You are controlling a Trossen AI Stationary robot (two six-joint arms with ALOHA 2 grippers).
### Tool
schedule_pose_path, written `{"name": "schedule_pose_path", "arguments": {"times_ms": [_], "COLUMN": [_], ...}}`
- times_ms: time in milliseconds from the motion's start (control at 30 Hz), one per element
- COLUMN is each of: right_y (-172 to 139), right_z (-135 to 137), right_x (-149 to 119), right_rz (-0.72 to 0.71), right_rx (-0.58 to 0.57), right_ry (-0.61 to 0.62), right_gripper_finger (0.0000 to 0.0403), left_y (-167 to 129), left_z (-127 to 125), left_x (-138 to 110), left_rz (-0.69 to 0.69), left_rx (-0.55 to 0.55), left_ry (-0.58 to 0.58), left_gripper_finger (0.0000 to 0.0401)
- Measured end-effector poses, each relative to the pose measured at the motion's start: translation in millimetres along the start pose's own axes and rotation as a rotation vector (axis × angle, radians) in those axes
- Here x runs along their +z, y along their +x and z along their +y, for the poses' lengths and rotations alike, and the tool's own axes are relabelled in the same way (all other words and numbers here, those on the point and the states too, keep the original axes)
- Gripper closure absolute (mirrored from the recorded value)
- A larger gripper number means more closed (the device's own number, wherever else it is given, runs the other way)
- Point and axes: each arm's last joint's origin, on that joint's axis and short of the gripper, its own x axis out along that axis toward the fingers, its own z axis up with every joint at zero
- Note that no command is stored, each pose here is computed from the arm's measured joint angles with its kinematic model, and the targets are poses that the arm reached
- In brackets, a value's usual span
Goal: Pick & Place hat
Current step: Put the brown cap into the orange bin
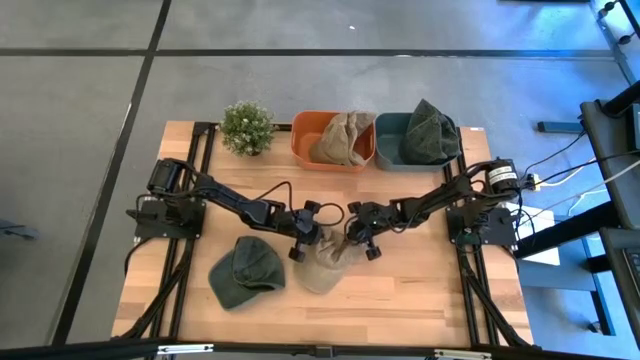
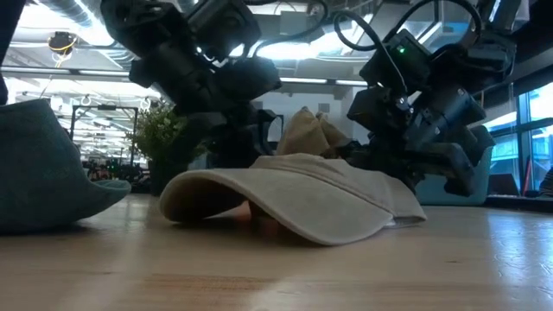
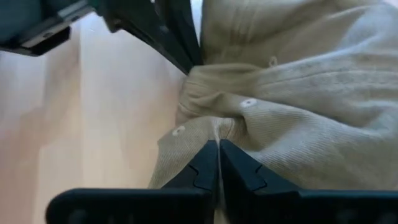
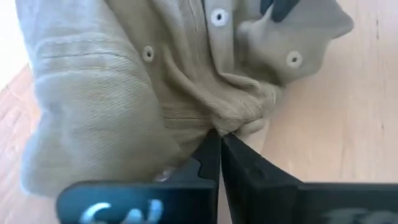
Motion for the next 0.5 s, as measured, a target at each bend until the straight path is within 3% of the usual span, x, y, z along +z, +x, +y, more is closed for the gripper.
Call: {"name": "schedule_pose_path", "arguments": {"times_ms": [500], "right_y": [-33.1], "right_z": [-6.1], "right_x": [15.1], "right_rz": [-0.003], "right_rx": [-0.141], "right_ry": [0.007], "right_gripper_finger": [0.0401], "left_y": [-4.9], "left_z": [3.3], "left_x": [2.5], "left_rz": [0.012], "left_rx": [0.071], "left_ry": [0.034], "left_gripper_finger": [0.0379]}}
